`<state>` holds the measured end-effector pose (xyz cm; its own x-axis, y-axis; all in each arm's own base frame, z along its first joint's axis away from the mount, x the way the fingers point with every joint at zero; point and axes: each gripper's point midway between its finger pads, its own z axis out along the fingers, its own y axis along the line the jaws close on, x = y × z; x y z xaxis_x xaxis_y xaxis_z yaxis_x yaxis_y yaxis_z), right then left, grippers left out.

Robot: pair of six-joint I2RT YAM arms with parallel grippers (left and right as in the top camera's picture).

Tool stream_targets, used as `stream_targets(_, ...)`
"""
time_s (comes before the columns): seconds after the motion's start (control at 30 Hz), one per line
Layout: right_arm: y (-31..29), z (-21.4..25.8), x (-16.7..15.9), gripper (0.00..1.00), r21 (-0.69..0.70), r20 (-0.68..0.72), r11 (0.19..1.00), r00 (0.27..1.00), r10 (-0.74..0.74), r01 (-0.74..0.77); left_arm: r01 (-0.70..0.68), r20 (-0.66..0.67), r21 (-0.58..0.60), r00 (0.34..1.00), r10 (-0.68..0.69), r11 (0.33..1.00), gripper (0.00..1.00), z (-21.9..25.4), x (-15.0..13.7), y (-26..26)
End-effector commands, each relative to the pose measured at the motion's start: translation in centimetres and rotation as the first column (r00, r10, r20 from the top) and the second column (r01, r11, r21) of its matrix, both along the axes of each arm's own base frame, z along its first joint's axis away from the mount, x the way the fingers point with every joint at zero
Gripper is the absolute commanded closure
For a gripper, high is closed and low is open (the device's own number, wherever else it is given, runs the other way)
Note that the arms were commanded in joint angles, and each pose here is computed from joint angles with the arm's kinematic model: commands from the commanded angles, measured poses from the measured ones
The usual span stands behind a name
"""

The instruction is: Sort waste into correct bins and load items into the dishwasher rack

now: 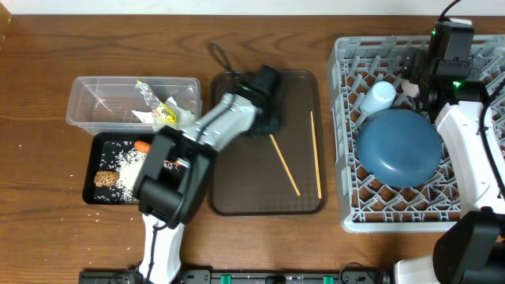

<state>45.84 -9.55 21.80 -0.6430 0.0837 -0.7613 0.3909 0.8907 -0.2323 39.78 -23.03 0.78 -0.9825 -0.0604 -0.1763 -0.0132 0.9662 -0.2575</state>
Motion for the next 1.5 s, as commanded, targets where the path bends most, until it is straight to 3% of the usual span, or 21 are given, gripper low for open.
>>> stream_targets(0.0,-0.3,0.4,-0.1,0.01,0.004,0.015,1.0,1.0,-0.024,0.024,-0.091,-0.07,-0.096,0.994,0.085,0.991,0.73,0.7,-0.2,-0.4)
stream_targets(0.4,-0.3,0.4,-0.1,0.01,0.004,0.015,1.0,1.0,-0.024,0.024,-0.048,-0.154,-0.086,0.987,0.035,0.995,0.53,-0.2,-3.3,-1.6)
stream_targets(0.53,-0.3,0.4,-0.1,0.01,0.004,0.015,1.0,1.0,-0.024,0.024,-0.055,-0.238,-0.09,0.971,0.032,0.994,0.53,-0.2,-5.0,-1.3)
stream_targets(1.17,-0.3,0.4,-0.1,0.01,0.004,0.015,1.0,1.0,-0.024,0.024,-0.052,-0.269,-0.107,0.963,0.021,0.993,0.54,-2.1,-5.0,-1.6)
stream_targets(1.47,-0.3,0.4,-0.1,0.01,0.004,0.015,1.0,1.0,-0.024,0.024,0.126,-0.199,-0.081,0.97,-0.14,0.989,0.54,0.7,-4.2,-2.8)
